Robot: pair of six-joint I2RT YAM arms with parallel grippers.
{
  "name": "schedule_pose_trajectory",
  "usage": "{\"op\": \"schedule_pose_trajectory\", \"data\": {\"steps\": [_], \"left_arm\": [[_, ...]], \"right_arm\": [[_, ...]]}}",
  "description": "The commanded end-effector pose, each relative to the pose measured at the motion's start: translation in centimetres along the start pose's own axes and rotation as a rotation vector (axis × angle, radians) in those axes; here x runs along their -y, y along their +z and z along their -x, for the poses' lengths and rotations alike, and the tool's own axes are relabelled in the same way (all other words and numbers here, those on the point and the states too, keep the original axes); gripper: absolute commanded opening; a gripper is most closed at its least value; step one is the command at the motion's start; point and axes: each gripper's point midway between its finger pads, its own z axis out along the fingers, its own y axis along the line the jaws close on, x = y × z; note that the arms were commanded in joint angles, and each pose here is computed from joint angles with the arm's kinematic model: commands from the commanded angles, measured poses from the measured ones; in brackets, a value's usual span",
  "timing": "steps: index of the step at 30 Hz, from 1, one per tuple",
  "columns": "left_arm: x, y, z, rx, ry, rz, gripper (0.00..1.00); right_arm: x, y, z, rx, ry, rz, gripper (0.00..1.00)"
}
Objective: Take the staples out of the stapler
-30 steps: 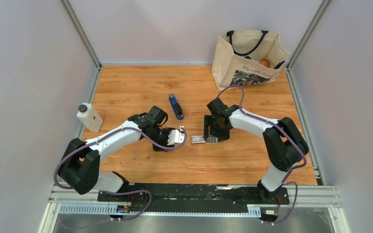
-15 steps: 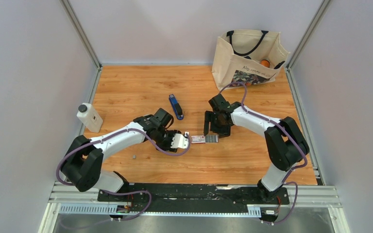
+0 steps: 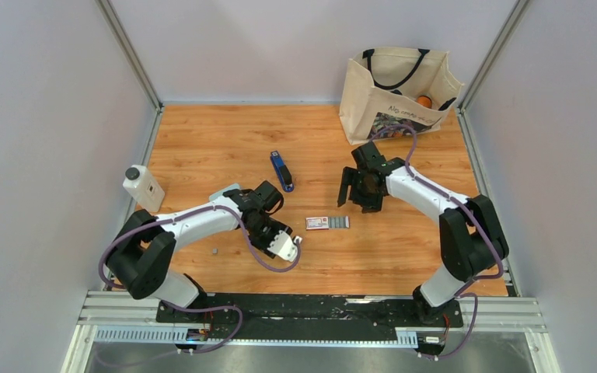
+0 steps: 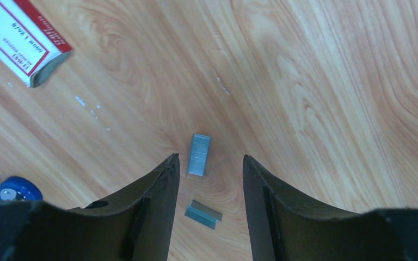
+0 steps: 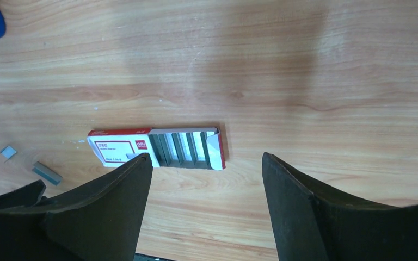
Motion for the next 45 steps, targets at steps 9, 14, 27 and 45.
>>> {"op": "schedule_pose_trajectory", "data": {"steps": [9, 14, 27, 45], "left_arm": [[-0.6, 0.9, -0.1, -0.011, 0.083, -0.035, 0.55], [-1.0, 1.1, -0.3, -0.027, 0.07, -0.043, 0.54], [-0.7, 1.1, -0.4, -0.055, 0.04, -0.132, 0.38], [-0.9, -0.3, 0.4, -0.058, -0.037, -0.082, 0.22]], "right_arm": [[-1.1, 2.4, 0.7, -0.011, 0.022, 0.034, 0.77], [-1.2, 3.2, 0.5, -0.026, 0.028, 0.027, 0.77], [-2.3, 4.8, -0.9, -0.062, 0.012, 0.013, 0.77], [-3.8, 6.0, -4.7, -0.151, -0.075, -0.058, 0.75]]}}
